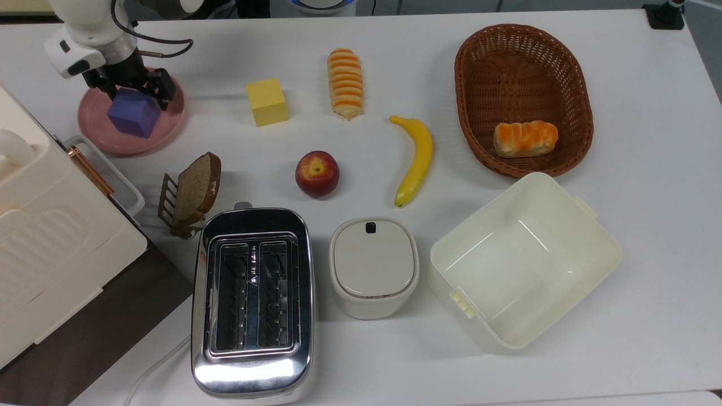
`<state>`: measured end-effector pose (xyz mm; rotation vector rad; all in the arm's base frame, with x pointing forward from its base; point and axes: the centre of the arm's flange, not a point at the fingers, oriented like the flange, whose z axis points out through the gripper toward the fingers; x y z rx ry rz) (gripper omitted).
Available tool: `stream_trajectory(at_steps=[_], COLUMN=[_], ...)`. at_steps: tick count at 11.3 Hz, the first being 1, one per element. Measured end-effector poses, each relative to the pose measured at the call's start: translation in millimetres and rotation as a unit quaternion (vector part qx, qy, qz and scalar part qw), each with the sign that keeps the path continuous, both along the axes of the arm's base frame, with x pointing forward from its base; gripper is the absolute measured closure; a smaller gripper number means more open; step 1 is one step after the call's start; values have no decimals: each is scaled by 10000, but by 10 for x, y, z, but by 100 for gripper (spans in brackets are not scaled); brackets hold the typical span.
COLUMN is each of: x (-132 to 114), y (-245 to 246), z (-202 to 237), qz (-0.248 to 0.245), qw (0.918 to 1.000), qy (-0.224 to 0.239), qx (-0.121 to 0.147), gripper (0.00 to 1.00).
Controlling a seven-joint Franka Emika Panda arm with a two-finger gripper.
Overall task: Put the purple cube on the table
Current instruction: 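Grasp the purple cube and lift it off the pink plate, then lower the purple cube onto the table beside the apple and release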
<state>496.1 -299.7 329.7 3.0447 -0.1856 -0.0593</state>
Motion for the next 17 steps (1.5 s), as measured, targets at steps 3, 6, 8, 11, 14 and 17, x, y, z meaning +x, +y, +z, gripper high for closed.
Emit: stream_trajectory(at_steps=[3,6,8,11,14,17], x=[10,80,219,580,837,889], y=[-29,-28,251,1121,2015,2374], z=[34,225,446,871,1159,1185], qz=[-15,15,161,399,500,548], qw=[10000,9999,9999,9992,9987,9985], qy=[-34,-146,-48,-10,-86,-90], qx=[-22,-77,-11,13,-17,-22], gripper=[43,44,45,45,44,33])
